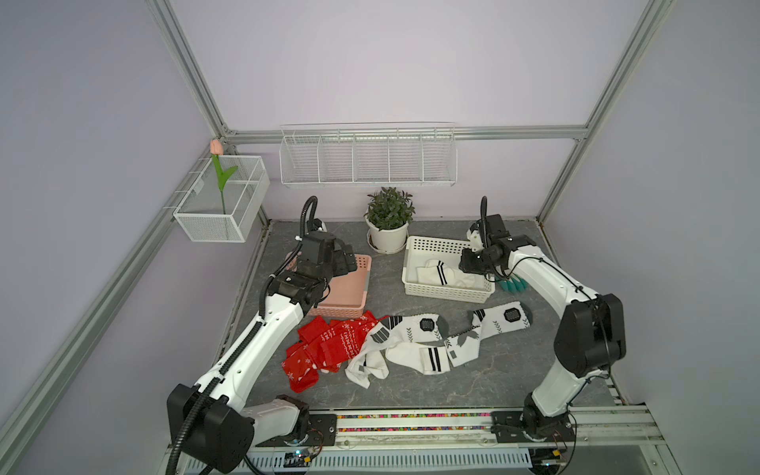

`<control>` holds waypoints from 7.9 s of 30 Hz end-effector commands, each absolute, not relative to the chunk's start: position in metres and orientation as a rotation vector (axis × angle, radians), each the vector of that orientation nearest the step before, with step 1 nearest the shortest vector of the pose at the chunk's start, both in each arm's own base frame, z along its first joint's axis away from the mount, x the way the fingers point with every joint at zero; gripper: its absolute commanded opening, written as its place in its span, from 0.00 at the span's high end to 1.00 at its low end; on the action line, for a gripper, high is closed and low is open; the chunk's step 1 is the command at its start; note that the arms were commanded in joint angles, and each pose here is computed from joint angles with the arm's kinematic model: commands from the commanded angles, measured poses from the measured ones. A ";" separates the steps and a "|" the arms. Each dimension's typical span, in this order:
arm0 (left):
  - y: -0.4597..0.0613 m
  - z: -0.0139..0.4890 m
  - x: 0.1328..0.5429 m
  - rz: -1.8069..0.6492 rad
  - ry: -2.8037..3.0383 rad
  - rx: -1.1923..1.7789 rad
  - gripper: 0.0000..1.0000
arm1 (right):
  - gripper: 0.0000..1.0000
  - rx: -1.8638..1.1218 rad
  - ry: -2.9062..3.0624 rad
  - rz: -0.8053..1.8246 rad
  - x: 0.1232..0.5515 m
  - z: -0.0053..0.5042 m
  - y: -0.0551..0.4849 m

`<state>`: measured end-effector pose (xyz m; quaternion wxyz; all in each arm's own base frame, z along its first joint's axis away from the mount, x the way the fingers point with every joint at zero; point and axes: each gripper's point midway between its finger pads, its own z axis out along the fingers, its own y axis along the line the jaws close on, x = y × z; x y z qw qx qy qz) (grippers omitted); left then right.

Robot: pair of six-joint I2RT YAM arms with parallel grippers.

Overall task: Sort the socks into the basket by color
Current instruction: Place the sock in the bin, then pick up the sock at the center of the board, then place the sock in the bin.

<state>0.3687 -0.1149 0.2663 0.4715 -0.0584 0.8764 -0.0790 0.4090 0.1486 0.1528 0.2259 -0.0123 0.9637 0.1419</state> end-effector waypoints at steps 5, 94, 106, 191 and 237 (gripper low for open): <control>-0.118 0.276 0.369 -0.209 2.135 -0.143 0.01 | 0.69 -0.108 2.659 0.385 0.378 0.171 0.159; -0.121 0.278 0.367 -0.234 2.130 -0.139 0.01 | 0.72 0.153 2.856 0.407 0.208 0.044 0.129; -0.122 0.279 0.366 -0.243 2.129 -0.138 0.01 | 0.89 0.141 2.844 0.447 0.209 0.060 0.134; -0.122 0.283 0.365 -0.251 2.119 -0.139 0.01 | 0.92 -0.213 2.493 0.318 0.358 0.306 0.158; -0.120 0.281 0.366 -0.232 2.123 -0.140 0.01 | 0.92 -0.378 2.653 0.456 0.477 0.208 0.246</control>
